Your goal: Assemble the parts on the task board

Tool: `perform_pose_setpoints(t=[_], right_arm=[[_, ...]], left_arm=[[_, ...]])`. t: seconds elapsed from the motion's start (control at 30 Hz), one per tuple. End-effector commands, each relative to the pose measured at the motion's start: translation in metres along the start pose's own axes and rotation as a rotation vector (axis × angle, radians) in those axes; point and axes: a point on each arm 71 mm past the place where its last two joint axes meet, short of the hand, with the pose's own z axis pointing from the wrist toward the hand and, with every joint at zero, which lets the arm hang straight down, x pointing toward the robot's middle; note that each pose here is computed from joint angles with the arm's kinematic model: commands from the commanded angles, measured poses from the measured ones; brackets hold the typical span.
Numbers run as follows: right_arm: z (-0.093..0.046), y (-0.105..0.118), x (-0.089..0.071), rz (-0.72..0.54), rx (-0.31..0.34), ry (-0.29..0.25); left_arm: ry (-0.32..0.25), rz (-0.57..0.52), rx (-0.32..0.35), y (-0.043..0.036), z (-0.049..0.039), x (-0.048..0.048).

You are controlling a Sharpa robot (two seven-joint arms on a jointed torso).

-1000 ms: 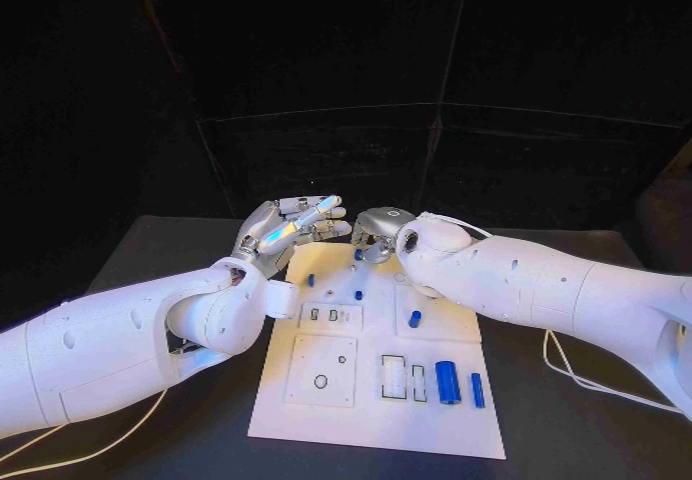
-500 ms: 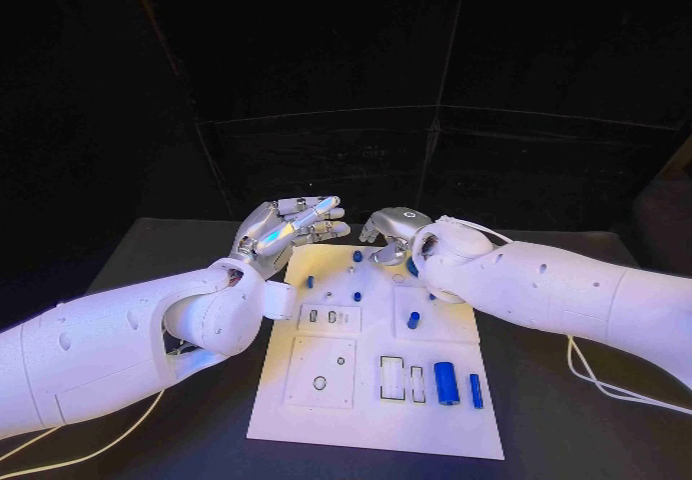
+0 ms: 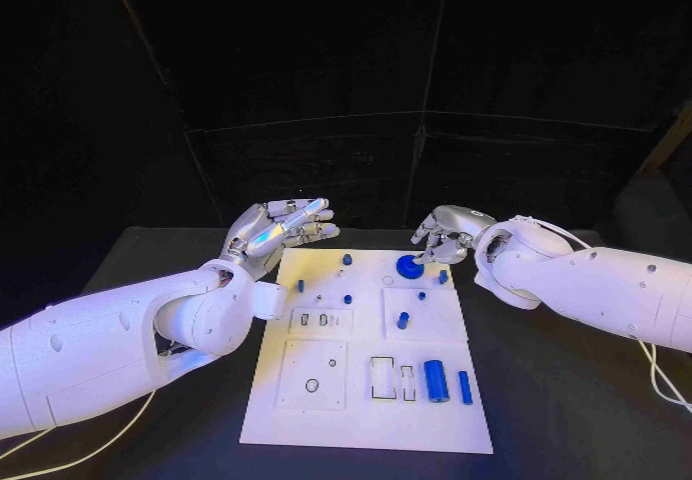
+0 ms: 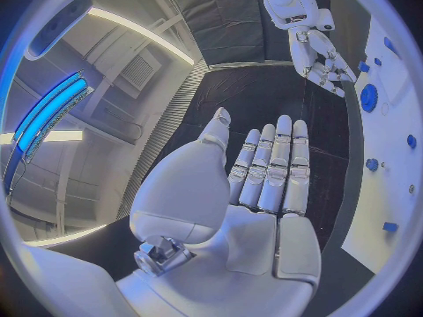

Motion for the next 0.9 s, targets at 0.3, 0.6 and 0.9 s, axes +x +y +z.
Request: perform_pose_setpoints(t=[0.3,0.6,0.9], right_arm=[[0.003,-0.012,0.006,0.034,0.106,0.143],[0.017,0.000,0.012,0.023,0.103,0.169],[0.024,0.003,0.013,0.010,0.122,0.167]], left_arm=[[0.013,-0.016,0.002,0.0020,0.0003,0.0006],[0.011,-0.014,-0.001,0.0034,0.0012,-0.0001],[0.012,-0.015,-0.004,0.0044,0.0019,0.0002]])
